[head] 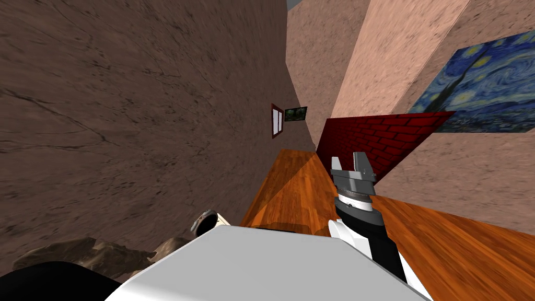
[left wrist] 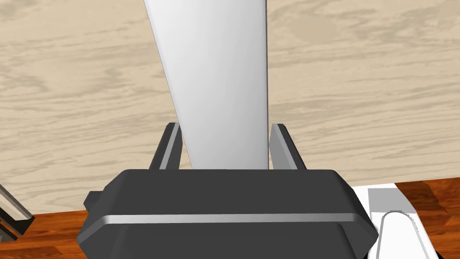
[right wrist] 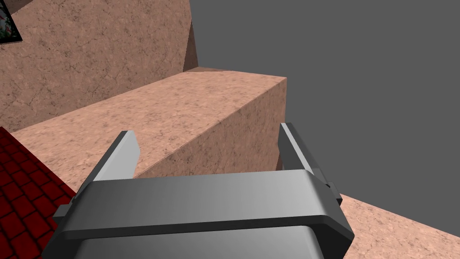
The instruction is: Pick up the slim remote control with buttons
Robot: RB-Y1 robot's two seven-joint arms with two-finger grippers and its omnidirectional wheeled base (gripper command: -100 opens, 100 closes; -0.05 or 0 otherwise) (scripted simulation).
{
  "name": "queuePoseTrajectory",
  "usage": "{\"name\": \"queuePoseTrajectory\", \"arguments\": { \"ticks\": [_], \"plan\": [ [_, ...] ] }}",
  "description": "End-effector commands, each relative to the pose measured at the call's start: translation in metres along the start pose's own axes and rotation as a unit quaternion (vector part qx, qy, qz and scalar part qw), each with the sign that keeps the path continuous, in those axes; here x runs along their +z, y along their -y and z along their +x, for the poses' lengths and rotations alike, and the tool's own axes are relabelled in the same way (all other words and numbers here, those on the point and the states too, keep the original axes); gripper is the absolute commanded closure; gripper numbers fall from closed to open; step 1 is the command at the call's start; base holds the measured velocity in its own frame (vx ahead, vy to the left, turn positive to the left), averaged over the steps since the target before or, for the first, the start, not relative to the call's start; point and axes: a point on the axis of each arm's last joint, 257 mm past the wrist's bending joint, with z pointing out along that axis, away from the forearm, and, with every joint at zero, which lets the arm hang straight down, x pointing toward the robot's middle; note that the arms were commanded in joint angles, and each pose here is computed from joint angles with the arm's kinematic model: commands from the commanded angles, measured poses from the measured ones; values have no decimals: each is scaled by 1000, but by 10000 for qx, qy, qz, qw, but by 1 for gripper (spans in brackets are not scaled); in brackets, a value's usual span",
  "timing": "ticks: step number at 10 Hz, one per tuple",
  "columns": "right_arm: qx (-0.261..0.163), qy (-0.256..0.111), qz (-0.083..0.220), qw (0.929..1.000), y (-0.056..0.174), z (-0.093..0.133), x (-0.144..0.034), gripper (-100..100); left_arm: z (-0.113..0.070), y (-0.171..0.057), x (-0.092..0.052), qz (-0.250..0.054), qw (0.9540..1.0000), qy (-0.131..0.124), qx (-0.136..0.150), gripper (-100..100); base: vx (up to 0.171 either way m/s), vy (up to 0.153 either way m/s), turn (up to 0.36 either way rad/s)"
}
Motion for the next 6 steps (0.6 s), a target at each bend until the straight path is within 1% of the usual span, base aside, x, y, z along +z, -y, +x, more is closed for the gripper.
{"name": "queuePoseTrajectory", "arguments": {
  "ticks": [1,2,3,5,6],
  "plan": [
    [0,0,0,10000,0,0,0,0,0,0,0,0,10000,0,0,0,0,0,0],
    [0,0,0,10000,0,0,0,0,6,8,-9,15,10000,3,-35,100,-2,9,-23],
    [0,0,0,10000,0,0,0,0,9,13,-13,17,10000,6,-58,100,-4,-5,-44],
    [0,0,0,10000,0,0,0,0,9,12,-13,15,10000,12,-68,100,-1,-5,-10],
    [0,0,0,10000,0,0,0,0,9,12,-13,16,10000,8,-60,0,0,0,0]
  ]
}}
